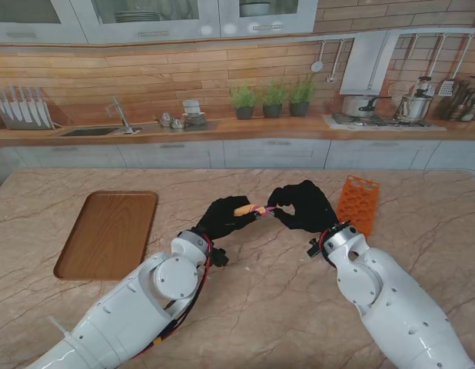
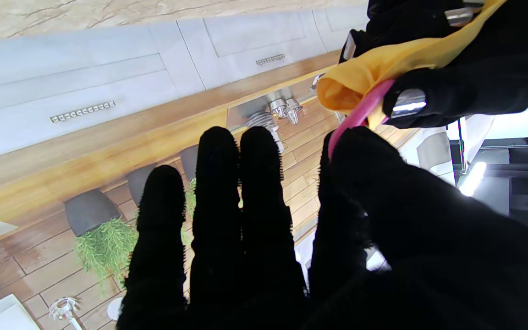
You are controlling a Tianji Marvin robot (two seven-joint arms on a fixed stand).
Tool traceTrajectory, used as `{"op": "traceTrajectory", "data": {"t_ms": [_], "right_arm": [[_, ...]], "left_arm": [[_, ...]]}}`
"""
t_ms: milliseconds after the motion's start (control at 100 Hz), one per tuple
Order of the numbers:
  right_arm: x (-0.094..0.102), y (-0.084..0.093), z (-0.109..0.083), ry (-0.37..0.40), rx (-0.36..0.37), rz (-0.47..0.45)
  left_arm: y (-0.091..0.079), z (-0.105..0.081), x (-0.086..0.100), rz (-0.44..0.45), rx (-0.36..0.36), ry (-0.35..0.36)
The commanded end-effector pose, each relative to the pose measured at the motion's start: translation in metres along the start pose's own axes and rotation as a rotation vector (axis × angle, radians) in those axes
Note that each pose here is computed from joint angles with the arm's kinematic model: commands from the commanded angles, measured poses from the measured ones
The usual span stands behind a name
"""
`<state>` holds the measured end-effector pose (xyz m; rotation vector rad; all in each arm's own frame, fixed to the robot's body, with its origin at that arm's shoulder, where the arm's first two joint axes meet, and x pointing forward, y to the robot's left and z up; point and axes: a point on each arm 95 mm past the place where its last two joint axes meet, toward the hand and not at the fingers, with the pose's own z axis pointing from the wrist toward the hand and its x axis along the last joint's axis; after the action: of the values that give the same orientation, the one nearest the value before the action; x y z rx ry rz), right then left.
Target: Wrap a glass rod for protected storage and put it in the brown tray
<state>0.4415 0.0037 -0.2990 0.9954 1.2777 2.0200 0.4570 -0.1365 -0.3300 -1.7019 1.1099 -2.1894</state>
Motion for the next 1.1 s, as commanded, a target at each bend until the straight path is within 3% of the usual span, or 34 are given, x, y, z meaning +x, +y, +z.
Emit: {"op": "traceTrajectory", "data": {"t_ms": [0,500,1090], "right_arm": [[0.001,0.003,0.002,0.015,-0.013,0.001],[0.001,0.002,0.005,0.05,-0.012,-0.008],[-0.006,-0.012,-0.007,-0.04,0.063,-0.044]], "left_arm": [[0.005,-0.002,0.001,-0.009,-0.015,0.0],[0.01,-0.003,0.004,-0.03,-0.058,-0.019],[0.008,-0.004,0.002,-0.044,-0.086,0.007]]}}
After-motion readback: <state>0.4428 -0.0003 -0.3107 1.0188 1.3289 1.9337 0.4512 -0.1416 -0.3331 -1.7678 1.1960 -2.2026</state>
